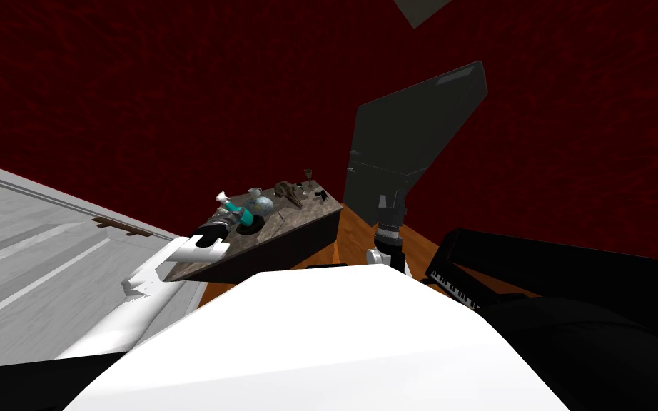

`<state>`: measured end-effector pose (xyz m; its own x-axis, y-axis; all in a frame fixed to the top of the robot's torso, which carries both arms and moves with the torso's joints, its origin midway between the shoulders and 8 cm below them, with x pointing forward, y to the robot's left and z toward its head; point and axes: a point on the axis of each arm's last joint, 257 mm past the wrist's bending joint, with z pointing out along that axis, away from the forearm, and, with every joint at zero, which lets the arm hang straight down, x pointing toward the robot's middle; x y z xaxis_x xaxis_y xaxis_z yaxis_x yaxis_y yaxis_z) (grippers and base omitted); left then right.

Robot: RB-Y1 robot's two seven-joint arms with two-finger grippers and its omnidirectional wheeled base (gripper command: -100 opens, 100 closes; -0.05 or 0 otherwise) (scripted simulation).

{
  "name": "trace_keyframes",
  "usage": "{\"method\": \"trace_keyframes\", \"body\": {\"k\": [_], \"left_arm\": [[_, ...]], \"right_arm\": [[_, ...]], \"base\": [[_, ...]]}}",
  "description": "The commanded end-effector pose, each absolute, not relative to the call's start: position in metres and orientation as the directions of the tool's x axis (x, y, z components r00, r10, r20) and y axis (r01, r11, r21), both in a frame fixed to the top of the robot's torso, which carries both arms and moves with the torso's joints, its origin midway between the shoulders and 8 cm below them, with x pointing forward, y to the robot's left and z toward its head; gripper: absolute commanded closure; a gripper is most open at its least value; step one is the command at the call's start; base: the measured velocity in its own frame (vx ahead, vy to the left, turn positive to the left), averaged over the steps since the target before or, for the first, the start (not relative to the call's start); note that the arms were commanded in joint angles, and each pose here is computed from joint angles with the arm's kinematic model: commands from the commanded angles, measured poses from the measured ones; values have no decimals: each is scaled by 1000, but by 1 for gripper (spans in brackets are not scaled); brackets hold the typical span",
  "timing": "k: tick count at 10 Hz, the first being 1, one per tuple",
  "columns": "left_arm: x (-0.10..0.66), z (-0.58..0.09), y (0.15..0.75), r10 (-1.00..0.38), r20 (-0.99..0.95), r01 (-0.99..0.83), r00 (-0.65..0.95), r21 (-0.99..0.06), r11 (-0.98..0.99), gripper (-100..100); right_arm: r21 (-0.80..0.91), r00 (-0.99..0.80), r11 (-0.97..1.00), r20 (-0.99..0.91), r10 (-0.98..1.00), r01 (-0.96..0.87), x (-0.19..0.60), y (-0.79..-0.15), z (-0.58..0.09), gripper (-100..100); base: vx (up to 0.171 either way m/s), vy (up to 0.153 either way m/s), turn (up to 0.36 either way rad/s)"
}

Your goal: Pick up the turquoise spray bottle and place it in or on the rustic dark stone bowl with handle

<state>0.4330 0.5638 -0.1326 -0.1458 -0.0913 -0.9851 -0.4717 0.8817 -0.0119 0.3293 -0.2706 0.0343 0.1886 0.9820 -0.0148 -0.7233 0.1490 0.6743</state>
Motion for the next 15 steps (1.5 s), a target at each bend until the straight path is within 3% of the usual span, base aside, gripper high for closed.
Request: {"method": "trace_keyframes", "body": {"k": [1,2,3,12,13,15], "left_arm": [[433,-133,564,-91,-985,-472,-146,-12,882,-100],[433,-133,564,-91,-985,-472,-146,-12,882,0],[433,-120,565,-92,-985,-479,-143,-12,878,-100],[431,-78,561,-92,-986,-495,-142,-10,869,-100],[431,-78,561,-92,-986,-497,-142,-9,868,0],[431,-78,561,-92,-986,-497,-142,-9,868,0]], "right_arm": [[674,189,149,-15,982,-723,329,-271,34,0],[674,189,149,-15,982,-723,329,-271,34,0],[674,189,149,-15,982,-723,329,-271,34,0],[674,189,149,-15,982,-723,329,-271,34,0],[674,189,149,-15,982,-723,329,-271,34,0],[674,189,149,-15,982,-723,329,-271,34,0]], "base": [[0,0,0],[0,0,0],[-10,9,-40],[-13,16,-26],[0,0,0],[0,0,0]]}}
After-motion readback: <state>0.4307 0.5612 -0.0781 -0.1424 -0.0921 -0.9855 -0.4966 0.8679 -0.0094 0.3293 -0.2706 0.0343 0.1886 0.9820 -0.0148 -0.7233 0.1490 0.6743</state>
